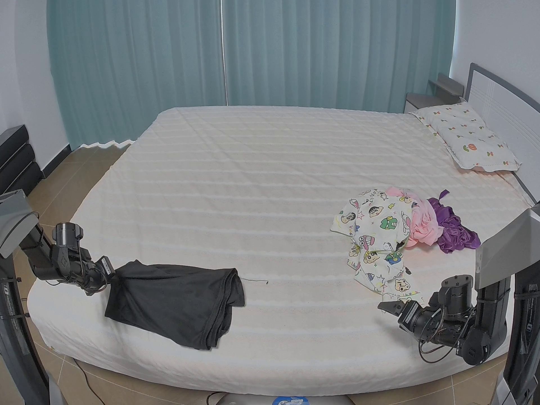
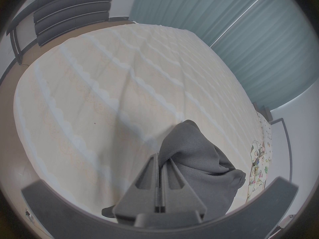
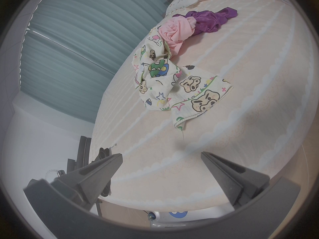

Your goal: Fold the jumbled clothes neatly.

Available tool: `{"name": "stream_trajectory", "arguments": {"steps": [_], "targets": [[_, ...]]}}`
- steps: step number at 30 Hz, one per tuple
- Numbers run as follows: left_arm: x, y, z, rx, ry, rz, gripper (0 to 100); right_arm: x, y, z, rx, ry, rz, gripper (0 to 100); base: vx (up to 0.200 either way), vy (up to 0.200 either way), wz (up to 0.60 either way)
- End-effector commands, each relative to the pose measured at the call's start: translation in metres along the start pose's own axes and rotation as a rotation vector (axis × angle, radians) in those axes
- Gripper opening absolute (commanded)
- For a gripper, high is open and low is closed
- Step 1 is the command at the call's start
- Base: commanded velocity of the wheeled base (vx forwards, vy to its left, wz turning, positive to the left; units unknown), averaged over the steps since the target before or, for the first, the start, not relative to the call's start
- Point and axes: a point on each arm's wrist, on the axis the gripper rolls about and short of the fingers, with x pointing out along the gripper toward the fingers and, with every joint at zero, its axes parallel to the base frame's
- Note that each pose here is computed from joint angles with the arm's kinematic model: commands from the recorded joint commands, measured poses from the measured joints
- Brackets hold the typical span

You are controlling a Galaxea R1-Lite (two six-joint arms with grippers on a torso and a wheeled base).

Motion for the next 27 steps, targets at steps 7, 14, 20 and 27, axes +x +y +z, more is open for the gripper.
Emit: {"name": "stream_trajectory", "arguments": {"steps": [7,14,20,27], "targets": [[0.006,0.008,0.001,-0.016,0.003,0.012,0,0.000,0.001,0.001,-0.001,-0.007,0.010,100,0.000,0.000,0.00],[0.004,0.008,-0.001,-0.017,0.006,0.012,100,0.000,0.001,0.001,-0.001,-0.008,0.009,100,0.000,0.000,0.00],[0.001,0.007,0.000,-0.027,0.003,0.011,100,-0.001,0.003,0.003,-0.002,-0.023,0.015,100,0.000,0.000,0.00],[-0.035,0.001,0.010,-0.033,-0.039,-0.065,100,-0.020,0.015,0.027,-0.006,-0.156,0.066,100,0.000,0.000,0.00]]}}
